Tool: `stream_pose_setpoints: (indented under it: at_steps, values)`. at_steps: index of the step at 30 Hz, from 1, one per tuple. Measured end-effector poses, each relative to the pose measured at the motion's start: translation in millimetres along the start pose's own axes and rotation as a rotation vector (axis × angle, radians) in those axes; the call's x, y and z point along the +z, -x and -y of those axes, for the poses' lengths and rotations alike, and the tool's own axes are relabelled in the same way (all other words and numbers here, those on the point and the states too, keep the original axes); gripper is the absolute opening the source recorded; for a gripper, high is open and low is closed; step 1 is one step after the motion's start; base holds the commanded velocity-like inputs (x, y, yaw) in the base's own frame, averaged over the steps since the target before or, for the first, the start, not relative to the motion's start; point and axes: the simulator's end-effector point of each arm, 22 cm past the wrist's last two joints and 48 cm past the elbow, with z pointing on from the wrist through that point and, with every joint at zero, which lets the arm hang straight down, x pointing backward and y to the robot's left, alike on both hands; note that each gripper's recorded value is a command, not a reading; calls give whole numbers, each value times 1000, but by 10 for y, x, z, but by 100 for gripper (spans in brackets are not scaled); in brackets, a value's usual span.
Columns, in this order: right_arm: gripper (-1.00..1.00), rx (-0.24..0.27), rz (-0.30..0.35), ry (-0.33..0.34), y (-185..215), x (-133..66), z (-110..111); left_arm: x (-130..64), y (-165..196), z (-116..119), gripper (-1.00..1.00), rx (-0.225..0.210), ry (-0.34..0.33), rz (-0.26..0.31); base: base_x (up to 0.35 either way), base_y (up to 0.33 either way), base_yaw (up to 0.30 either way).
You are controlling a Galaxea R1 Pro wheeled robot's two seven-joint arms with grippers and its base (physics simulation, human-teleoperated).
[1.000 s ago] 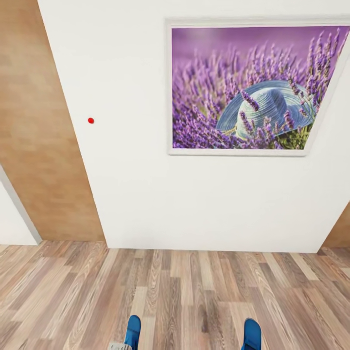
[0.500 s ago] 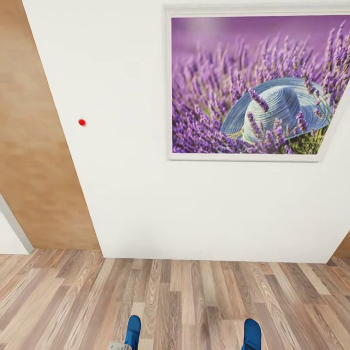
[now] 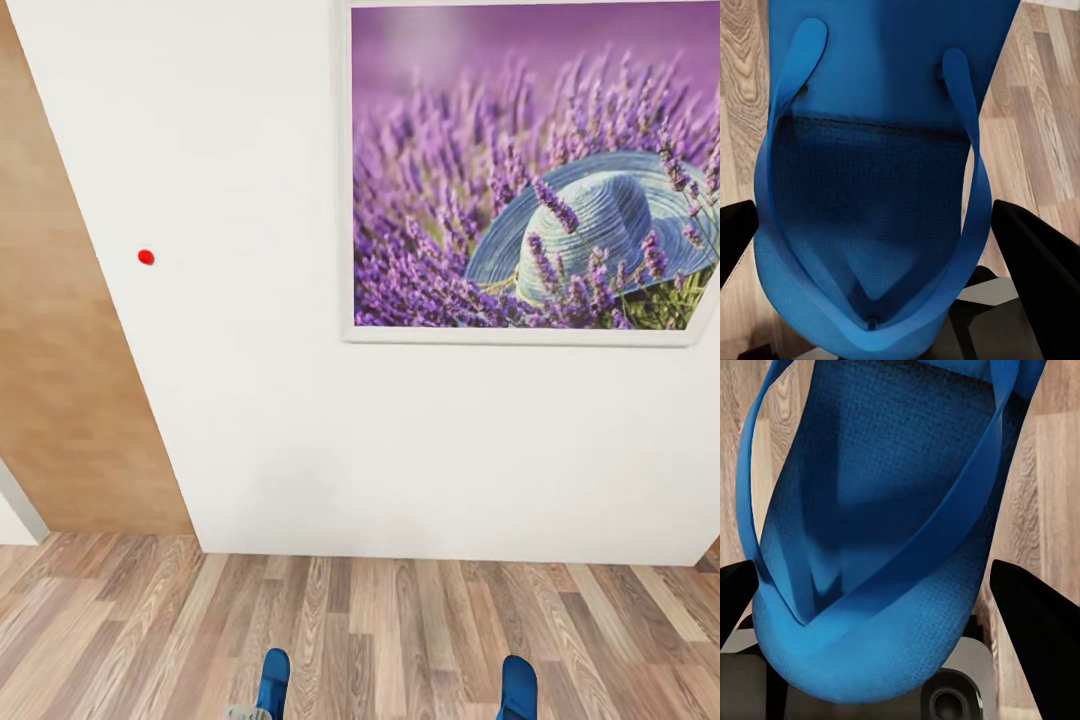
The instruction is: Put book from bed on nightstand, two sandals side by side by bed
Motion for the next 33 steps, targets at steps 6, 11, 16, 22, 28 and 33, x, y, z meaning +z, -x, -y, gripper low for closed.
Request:
stream_pose_setpoints:
  at_steps: [6,11,16,22,28,33]
  values:
    - [-100,0,0,0,0,0,-1,0,0,0,-100,0,0,0,335,0,0]
    - [-100,0,0,0,0,0,-1,0,0,0,-100,0,0,0,335,0,0]
    - [-100,0,0,0,-1,1,-4,0,0,0,-100,0,0,0,335,0,18]
    - [-100,0,0,0,0,0,-1,-1,0,0,-100,0,0,0,335,0,145]
    - [-100,0,-1,1,1,5,-4,2,2,-2,-100,-1,0,0,87,0,286]
    - [-100,0,-1,1,0,6,-8,3,2,-3,-100,-1,0,1,12,0,292]
